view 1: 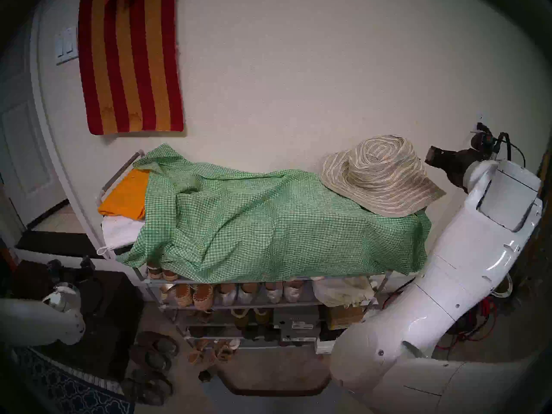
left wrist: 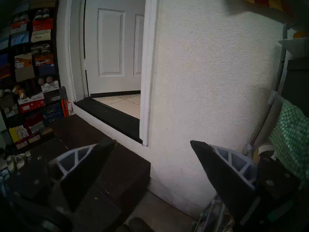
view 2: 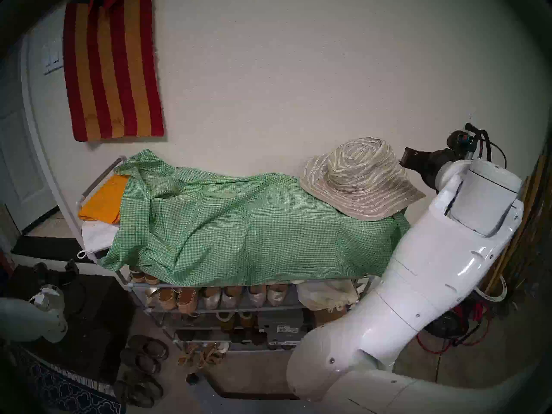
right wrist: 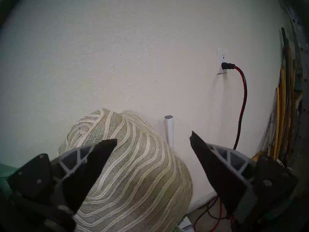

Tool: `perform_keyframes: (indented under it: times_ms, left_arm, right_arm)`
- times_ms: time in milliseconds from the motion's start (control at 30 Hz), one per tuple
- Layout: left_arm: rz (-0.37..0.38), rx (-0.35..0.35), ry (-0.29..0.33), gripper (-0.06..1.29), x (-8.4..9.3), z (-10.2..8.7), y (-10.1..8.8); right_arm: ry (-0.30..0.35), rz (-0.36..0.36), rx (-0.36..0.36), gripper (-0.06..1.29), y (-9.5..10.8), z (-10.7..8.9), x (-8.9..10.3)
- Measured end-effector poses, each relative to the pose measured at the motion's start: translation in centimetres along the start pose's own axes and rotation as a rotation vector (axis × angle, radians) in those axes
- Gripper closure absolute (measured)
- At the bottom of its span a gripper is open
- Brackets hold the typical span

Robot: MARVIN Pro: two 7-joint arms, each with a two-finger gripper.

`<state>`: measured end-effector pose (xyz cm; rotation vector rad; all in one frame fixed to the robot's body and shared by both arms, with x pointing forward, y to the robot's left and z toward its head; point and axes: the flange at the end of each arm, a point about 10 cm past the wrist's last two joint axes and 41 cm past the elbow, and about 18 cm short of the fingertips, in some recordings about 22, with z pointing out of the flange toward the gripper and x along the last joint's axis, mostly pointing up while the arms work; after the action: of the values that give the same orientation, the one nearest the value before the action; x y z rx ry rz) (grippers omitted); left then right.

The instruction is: Lift the object off the cloth, cover the shoe rack with the cloth, put the object back

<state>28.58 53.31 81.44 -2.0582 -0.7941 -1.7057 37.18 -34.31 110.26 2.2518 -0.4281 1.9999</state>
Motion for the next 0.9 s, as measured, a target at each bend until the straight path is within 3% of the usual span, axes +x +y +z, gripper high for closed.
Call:
perform_keyframes:
  times_ms: [900]
  left_arm:
    - [0.0,0.0,0.0,-0.04,-0.01,-0.01,-0.01]
  right_arm:
    - [0.019,0.043,0.031,-0.01,-0.93,-1.06,-0.32]
